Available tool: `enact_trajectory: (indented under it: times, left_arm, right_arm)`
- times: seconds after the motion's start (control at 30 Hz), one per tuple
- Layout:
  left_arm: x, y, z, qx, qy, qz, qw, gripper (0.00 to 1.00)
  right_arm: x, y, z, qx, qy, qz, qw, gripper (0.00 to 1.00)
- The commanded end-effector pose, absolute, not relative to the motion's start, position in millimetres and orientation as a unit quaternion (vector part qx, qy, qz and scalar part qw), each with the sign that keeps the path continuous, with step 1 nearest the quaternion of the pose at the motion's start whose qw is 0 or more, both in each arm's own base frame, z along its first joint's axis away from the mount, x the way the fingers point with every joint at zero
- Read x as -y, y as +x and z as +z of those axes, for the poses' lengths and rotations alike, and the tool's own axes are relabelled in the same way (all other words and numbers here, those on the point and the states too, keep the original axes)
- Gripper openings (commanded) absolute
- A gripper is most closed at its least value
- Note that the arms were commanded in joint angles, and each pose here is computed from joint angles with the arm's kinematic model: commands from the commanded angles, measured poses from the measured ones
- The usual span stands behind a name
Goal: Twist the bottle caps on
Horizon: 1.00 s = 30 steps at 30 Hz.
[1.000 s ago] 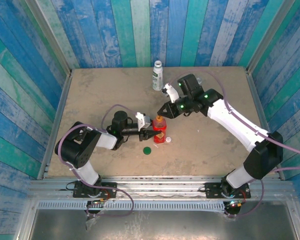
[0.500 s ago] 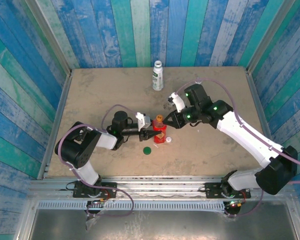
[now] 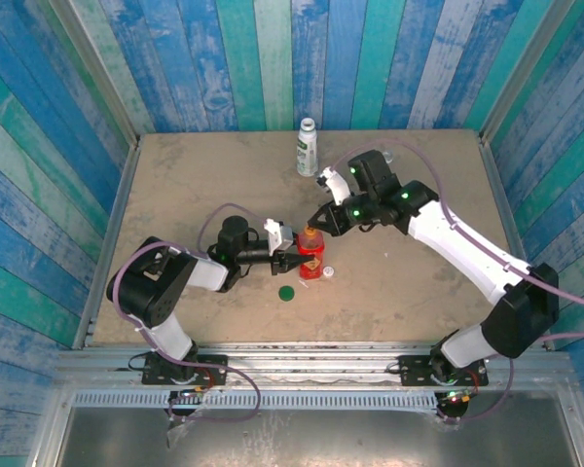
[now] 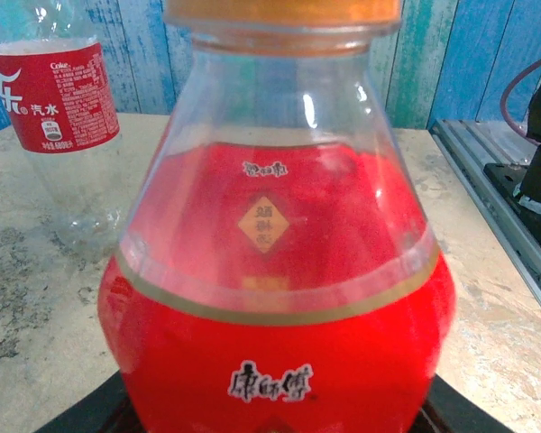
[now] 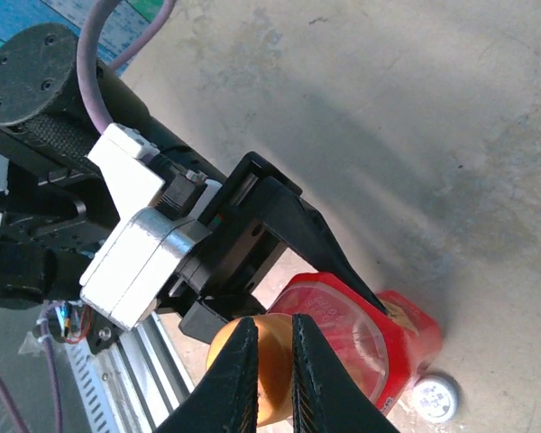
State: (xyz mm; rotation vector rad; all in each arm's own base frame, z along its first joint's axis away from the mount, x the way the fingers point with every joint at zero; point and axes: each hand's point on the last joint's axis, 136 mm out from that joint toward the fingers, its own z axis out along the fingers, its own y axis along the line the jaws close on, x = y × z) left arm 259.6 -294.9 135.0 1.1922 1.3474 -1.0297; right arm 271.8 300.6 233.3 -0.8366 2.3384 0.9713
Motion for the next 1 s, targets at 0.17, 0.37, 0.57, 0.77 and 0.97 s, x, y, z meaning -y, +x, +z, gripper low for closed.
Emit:
enact_trajectory:
  times: [0.17, 0.37, 0.57, 0.77, 0.97]
  left_arm:
    - [290.0, 261.0, 123.9, -0.592, 0.479, -0.42, 0.494, 0.49]
    - [285.7, 267.9, 135.9, -0.595, 0.472, -0.393, 0.518, 0.49]
    - [272.0, 276.4, 171.8, -0.593, 0.452, -0.331, 0.578, 0.48]
    - [259.2, 280.2, 192.4, -0.59, 0.465, -0.237, 0.617, 0.49]
    - [256.3, 280.4, 201.1, -0.596, 0.488, -0.131, 0.624, 0.48]
  right_arm:
    - [-286.3, 218.8, 215.0, -0.854, -0.314, 0.369, 0.191, 0.13]
    - [-277.3, 220.4, 235.7, -0.841, -0.35, 0.34, 0.234, 0.21]
    - [-267.3, 224.2, 255.8, -0.803, -0.427, 0.287, 0.301, 0.52]
    - [-261.9, 217.0, 273.3, -0.718, -0.543, 0.23, 0.369, 0.64]
    - [-267.2, 221.5, 289.3, -0.636, -0.639, 0.163, 0.401, 0.66]
